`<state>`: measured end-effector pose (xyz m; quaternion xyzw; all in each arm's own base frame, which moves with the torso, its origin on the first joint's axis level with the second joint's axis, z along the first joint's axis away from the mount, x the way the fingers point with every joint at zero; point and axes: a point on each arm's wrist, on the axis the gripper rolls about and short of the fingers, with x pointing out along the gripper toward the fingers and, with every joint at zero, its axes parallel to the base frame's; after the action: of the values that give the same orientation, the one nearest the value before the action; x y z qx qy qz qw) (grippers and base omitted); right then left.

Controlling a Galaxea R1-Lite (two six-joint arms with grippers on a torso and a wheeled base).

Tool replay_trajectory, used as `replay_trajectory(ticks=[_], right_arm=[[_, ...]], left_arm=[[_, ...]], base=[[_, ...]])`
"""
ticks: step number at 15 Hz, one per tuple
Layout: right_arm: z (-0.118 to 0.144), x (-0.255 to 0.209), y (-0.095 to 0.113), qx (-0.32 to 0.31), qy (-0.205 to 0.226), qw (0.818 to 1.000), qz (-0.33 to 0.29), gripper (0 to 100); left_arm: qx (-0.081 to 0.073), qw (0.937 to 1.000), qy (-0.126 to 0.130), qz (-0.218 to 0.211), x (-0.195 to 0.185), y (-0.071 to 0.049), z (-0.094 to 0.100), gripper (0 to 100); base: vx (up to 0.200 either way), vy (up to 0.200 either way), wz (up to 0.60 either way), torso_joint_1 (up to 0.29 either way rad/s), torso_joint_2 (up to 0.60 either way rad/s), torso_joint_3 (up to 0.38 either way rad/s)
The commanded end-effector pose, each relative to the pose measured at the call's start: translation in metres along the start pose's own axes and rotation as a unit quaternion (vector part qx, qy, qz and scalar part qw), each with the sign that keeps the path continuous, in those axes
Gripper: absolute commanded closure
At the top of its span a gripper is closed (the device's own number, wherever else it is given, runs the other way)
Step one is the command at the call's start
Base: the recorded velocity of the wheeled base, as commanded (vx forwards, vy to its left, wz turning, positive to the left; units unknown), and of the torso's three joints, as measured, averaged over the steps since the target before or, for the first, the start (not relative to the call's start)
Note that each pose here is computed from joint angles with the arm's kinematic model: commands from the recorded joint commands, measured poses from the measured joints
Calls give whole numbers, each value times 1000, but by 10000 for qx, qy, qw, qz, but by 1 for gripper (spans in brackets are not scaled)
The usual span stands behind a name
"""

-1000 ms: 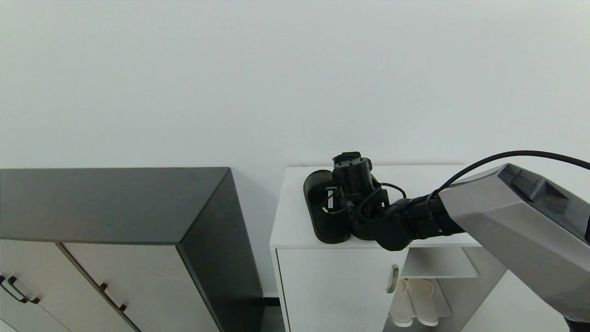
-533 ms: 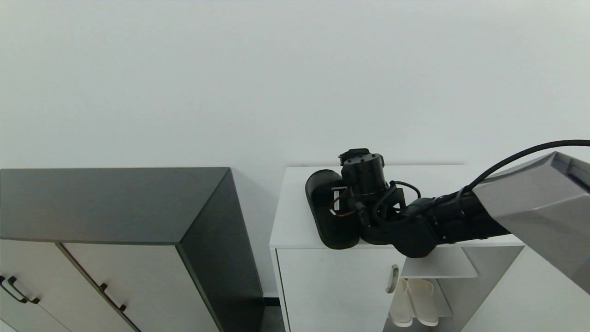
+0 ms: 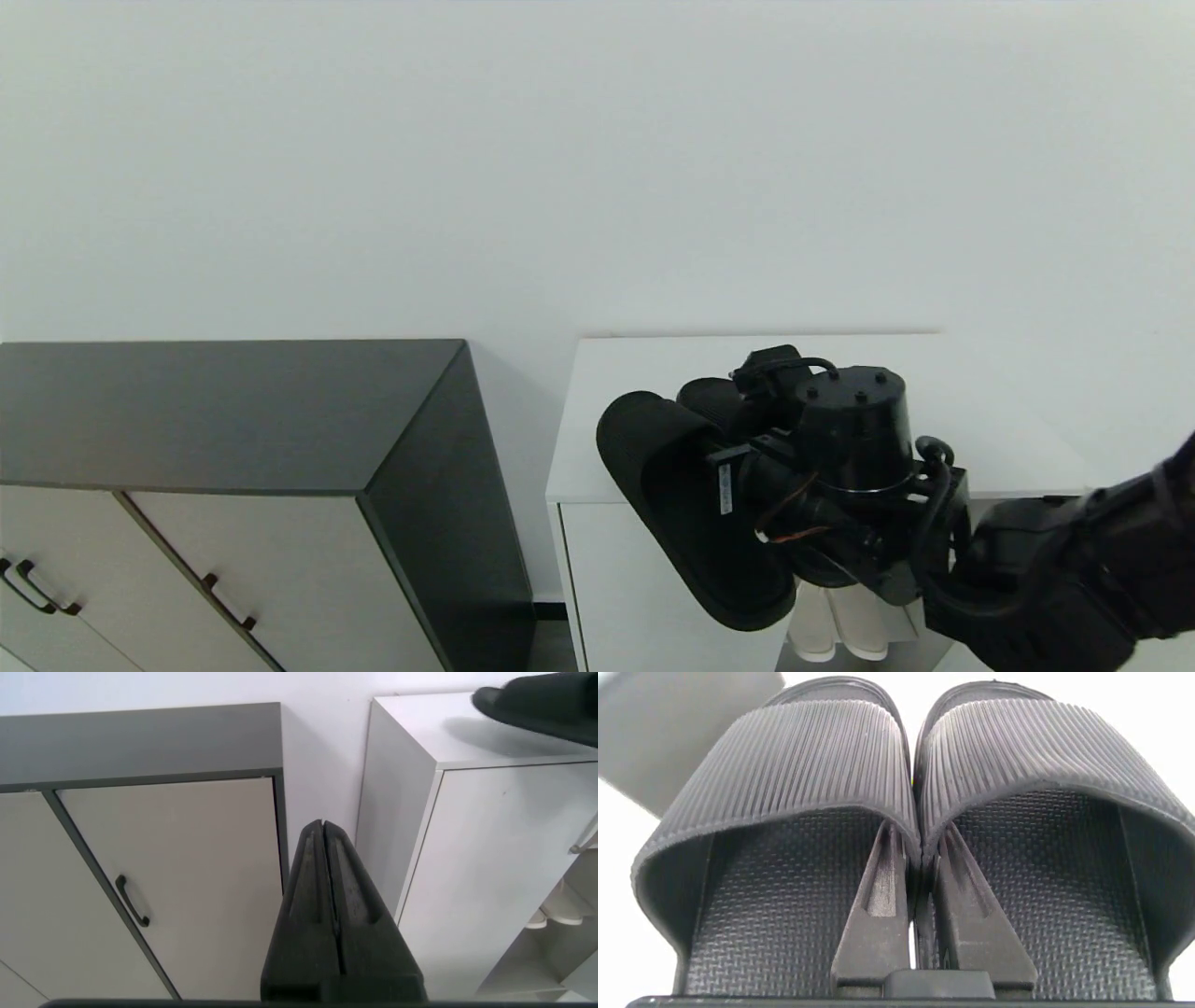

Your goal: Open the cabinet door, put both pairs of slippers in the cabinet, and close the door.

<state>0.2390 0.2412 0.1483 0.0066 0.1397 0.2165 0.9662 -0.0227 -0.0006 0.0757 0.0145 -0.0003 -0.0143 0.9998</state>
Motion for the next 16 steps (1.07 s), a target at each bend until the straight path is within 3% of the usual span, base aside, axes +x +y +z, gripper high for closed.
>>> replay_trajectory(ticks=[1, 6, 16], right_arm=[[6, -18, -3, 19, -100, 9999, 70, 100], [0, -20, 1, -37, -3, 9999, 127, 100], [-6, -21, 0, -205, 95, 9997, 111, 100]], left_arm=[[-6, 10000, -14, 5, 0, 0, 1, 100], [-14, 10000, -6, 5, 0, 0, 0, 100], [-14, 10000, -6, 5, 0, 0, 0, 100]], base=[[0, 0, 0, 0, 0, 0], [0, 0, 0, 0, 0, 0], [-200, 0, 0, 2, 4, 4]])
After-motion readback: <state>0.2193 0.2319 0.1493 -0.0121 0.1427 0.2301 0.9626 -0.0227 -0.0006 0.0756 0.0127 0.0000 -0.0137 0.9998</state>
